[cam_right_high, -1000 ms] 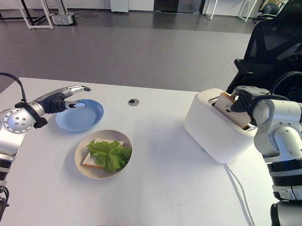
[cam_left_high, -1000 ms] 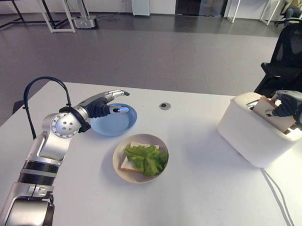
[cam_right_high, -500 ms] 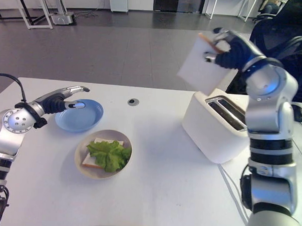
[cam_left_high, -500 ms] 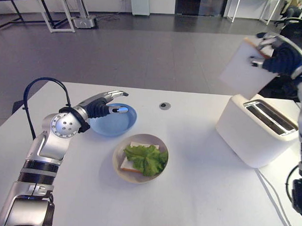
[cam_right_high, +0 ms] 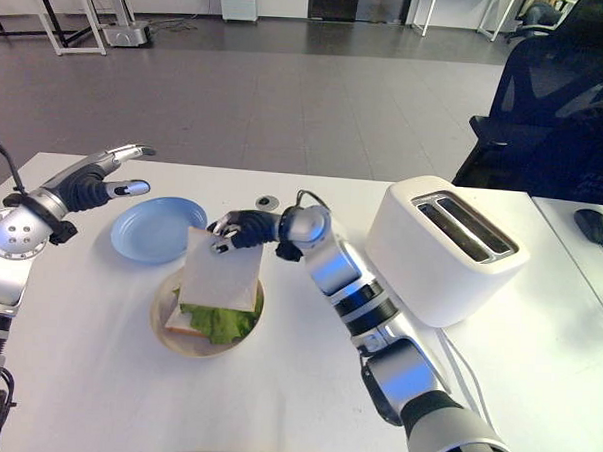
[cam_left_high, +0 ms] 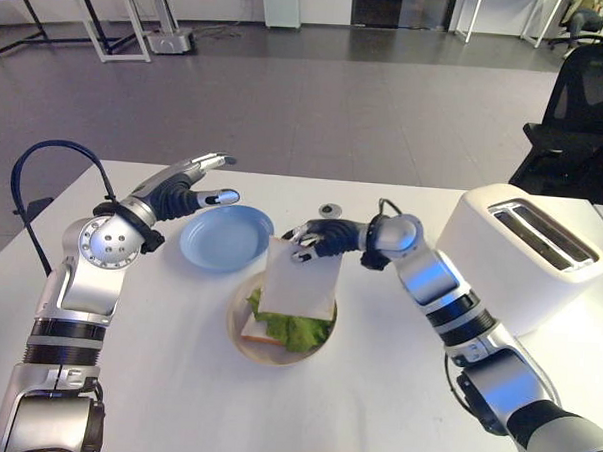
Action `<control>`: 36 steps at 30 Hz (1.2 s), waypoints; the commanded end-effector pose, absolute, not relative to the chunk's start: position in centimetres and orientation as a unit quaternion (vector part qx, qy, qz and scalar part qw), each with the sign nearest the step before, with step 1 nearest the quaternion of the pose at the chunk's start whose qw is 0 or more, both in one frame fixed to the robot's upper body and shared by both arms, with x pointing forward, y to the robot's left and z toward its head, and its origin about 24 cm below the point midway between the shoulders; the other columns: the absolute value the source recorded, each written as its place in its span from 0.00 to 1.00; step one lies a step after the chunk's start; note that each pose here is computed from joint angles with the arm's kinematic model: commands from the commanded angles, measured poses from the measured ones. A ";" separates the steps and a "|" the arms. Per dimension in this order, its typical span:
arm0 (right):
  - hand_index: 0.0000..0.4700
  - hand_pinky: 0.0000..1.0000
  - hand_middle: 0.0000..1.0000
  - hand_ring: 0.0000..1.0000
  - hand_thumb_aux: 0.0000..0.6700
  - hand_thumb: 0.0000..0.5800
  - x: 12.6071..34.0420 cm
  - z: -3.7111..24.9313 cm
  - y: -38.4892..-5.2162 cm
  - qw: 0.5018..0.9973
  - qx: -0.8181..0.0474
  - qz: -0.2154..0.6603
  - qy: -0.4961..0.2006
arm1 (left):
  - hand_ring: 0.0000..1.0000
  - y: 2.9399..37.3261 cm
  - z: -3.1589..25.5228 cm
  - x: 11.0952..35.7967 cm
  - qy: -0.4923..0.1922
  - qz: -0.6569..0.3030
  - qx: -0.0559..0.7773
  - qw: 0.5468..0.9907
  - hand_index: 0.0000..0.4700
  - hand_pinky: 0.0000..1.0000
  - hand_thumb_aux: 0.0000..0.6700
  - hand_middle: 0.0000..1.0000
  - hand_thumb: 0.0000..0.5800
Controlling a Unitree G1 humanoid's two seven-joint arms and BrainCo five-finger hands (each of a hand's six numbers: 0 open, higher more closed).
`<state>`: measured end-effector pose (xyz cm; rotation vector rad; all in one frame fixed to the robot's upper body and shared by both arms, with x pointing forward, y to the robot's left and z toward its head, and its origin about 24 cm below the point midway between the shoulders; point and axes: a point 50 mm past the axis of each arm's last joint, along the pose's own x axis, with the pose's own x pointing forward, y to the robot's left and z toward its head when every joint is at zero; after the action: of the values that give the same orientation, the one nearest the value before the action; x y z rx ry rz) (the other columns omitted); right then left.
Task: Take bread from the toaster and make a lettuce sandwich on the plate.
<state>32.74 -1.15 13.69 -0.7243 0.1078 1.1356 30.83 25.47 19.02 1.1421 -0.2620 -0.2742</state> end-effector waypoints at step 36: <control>1.00 0.00 0.00 0.00 1.00 1.00 33.6 7.2 0.1 0.773 -0.336 0.527 0.111 | 0.00 18.3 10.6 25.1 -0.086 -0.515 0.445 0.728 0.00 0.00 0.00 0.00 0.00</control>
<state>33.63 0.58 7.56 -0.7282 0.2155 1.1464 24.15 18.18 10.86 0.9087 -0.1603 -1.1816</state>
